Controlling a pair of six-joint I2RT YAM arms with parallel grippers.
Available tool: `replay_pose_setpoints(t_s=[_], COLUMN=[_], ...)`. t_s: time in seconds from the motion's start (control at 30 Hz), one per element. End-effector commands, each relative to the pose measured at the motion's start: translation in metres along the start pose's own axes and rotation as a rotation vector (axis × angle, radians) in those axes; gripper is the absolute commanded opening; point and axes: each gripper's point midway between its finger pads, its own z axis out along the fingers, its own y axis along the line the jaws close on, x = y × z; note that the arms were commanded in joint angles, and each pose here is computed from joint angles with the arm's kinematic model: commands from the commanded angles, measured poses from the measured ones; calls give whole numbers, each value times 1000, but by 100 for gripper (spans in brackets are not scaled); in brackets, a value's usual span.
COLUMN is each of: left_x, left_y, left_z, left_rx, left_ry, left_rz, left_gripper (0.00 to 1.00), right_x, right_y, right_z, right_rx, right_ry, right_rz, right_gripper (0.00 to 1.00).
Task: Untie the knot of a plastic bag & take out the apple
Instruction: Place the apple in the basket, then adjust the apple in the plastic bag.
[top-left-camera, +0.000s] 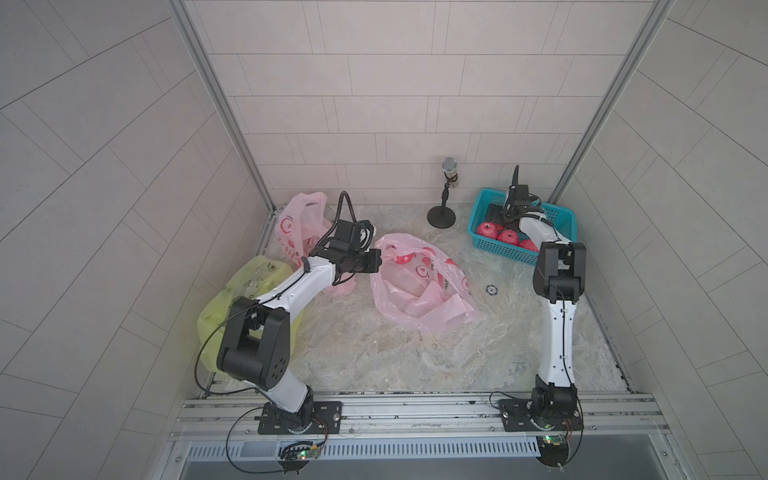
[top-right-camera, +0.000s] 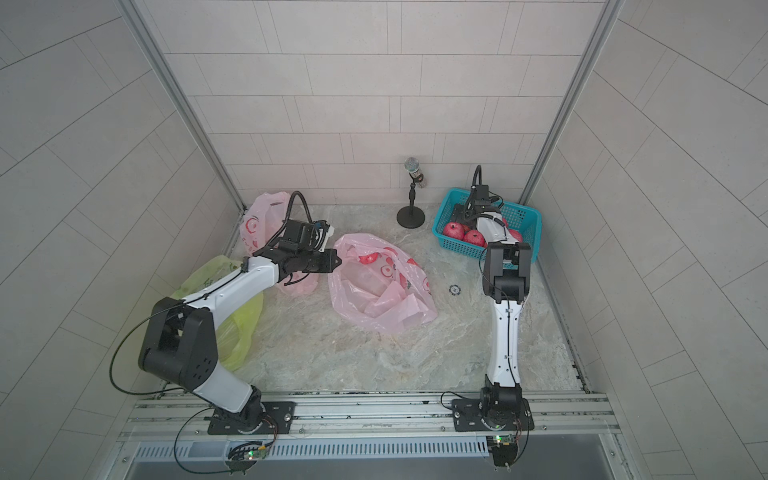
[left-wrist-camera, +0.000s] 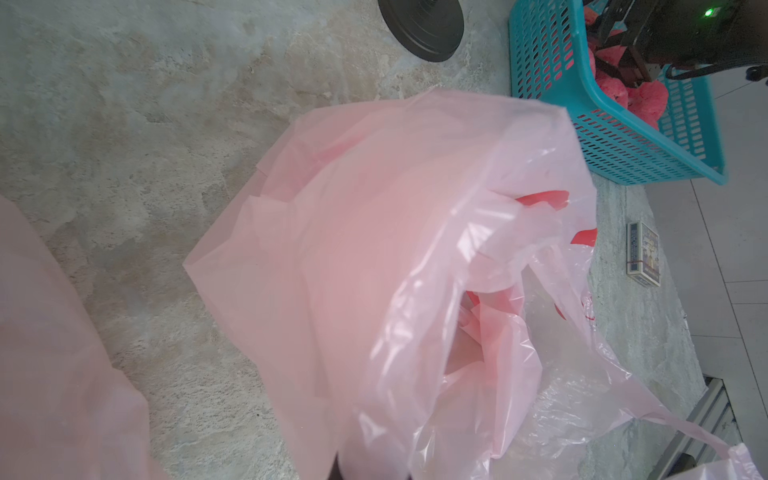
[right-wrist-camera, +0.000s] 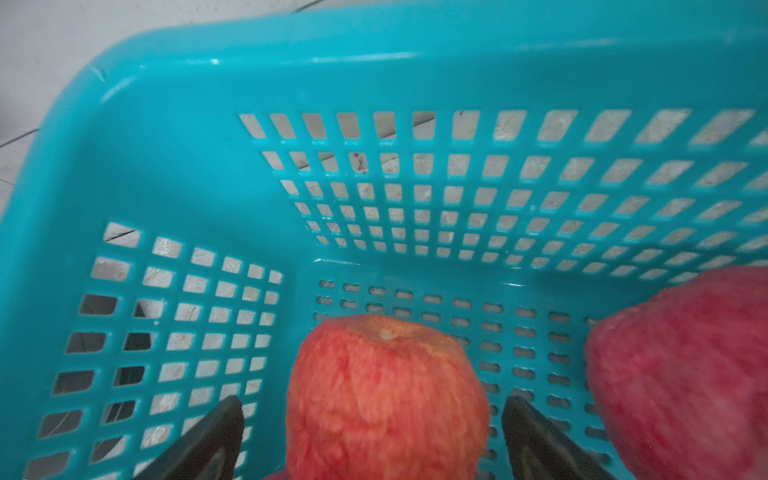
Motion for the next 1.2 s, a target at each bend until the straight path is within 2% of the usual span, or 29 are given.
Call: replay_pose_setpoints(t_s=[0.0,0.13,0.27,0.5,0.63,0.77,0.9,0.97,1.17], left_x=[-12,-17,-12,5,15,31,43,46,38], left_y=[-12,-19,-29,-50,-67,-86,-90,-85,-76], left_z=[-5,-4,-1,-1,-8,-18,-26,-24,-16], left_rx=[33,56,75,115,158,209,207,188,158], left_ry=[-31,-46,-36,-15,-12,2,6,11,-9], left_rz=[6,4,15,11,-20,-43,-50,-47,-26], left_gripper=[0,0,0,0,0,0,0,7,48], right_x=[-40,-30,4,107,177,229,251,256,267], right_y=[31,66,115,210,233,226,218,222,244], right_z=[-64,-104,-144,-221,-254,-257,-237,-225,-196], right_rx=[-29,-73,-177,-465,-566,-583,-553,-554,-584], right_ry=[-102,-125,-114,14,119,211,250,269,310], right_rz=[-48,-90,-141,-300,-380,-415,-444,-467,-484], right_gripper=[99,98,92,75,71,69,70,71,74])
